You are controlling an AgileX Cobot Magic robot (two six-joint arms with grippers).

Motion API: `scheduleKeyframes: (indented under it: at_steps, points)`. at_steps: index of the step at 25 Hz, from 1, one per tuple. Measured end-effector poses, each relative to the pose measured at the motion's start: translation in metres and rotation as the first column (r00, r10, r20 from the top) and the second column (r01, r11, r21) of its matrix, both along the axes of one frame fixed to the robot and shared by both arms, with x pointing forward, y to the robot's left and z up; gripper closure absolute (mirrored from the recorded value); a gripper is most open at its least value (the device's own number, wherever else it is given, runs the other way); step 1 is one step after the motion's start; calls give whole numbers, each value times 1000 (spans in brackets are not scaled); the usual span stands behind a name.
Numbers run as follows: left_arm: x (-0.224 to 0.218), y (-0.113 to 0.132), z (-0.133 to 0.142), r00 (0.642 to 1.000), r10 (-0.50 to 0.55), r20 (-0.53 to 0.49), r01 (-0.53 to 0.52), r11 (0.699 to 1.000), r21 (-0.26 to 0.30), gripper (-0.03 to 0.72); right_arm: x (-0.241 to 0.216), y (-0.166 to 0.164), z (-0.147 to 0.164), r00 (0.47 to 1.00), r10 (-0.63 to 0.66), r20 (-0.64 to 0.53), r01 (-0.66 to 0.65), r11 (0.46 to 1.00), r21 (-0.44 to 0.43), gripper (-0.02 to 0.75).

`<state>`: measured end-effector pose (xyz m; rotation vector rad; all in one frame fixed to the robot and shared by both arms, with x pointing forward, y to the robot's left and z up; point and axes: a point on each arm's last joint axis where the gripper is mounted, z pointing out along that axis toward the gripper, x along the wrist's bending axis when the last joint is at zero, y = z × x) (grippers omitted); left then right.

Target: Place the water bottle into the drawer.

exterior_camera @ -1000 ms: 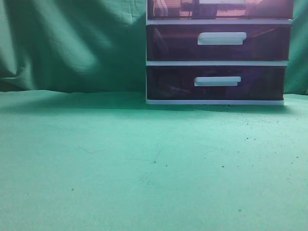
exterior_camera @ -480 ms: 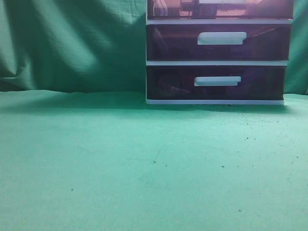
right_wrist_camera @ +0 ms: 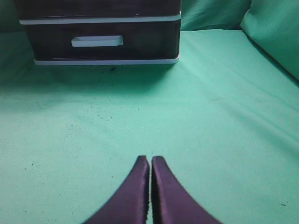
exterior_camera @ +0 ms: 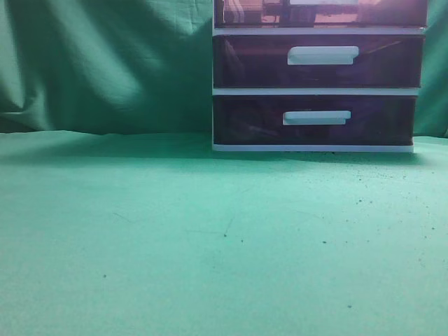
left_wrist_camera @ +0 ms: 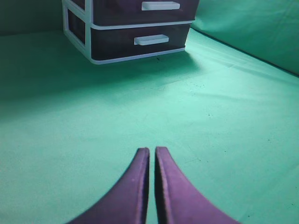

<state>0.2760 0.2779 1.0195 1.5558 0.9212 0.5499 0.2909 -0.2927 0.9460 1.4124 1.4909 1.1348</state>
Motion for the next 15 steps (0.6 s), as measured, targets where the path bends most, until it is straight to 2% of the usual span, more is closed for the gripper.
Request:
scheduleKeyframes:
  at_steps: [11,15]
  points:
    - [0,1,0,1000,8,9,-8,1000,7,688,0,0,0,1000,0,0,0,1000,4,738]
    - [5,7,-5,987,151,50,-154,986,68,688,0,0,0,1000,0,0,0,1000,6,738]
